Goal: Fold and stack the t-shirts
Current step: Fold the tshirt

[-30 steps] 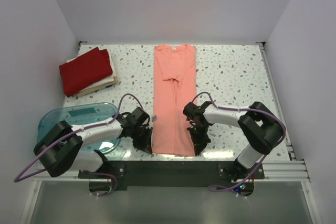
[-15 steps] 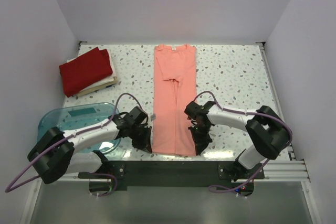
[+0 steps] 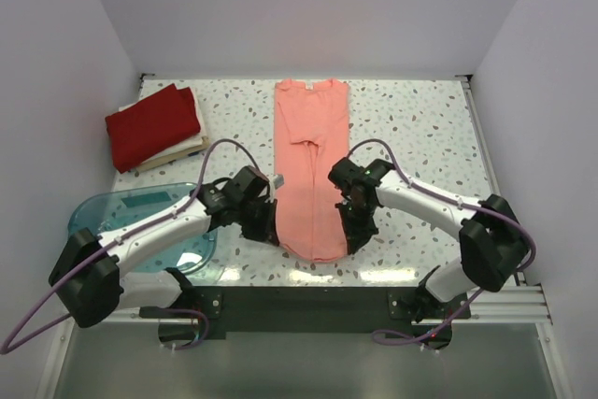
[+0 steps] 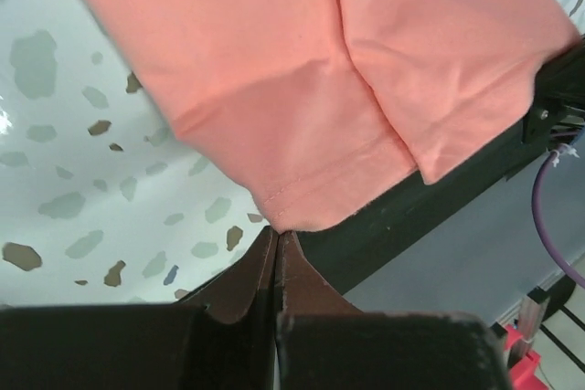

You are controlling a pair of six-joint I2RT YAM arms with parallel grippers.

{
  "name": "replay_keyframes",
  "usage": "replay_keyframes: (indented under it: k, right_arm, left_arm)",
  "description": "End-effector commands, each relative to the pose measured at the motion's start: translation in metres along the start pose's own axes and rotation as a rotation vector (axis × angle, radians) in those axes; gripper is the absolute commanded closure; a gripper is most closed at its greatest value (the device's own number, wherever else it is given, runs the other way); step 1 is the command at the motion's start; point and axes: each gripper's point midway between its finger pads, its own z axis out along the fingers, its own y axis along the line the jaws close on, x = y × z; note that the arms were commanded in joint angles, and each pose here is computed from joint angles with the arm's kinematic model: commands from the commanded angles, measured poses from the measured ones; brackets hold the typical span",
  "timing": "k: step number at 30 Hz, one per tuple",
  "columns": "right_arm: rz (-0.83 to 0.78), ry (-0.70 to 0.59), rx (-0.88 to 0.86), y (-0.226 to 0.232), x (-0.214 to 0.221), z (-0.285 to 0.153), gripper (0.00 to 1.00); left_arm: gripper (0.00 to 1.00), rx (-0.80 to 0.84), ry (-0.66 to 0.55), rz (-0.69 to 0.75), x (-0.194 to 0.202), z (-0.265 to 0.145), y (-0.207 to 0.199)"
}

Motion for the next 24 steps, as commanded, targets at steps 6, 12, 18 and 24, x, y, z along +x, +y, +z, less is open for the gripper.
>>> replay_keyframes:
  k: [6, 12, 18, 24]
  right_arm:
    - [0.058, -0.099, 0.05, -0.01, -0.055, -0.022, 1.0]
    - [0.083, -0.151, 0.061, -0.011, -0.102, -0.026, 1.0]
    - [0.096, -0.19, 0.085, -0.014, -0.151, -0.027, 1.0]
    - [0.112, -0.239, 0.093, -0.02, -0.206, -0.035, 1.0]
  left_arm:
    - [1.0, -0.072, -0.098, 0.075, -0.058, -0.003, 0.008]
    - [1.0, -0.098, -0.172, 0.066, -0.11, 0.001, 0.021]
    - [1.0, -0.11, -0.23, 0.067, -0.16, 0.007, 0.032]
    - [1.0, -0.136, -0.295, 0.024, -0.208, 0.009, 0.051]
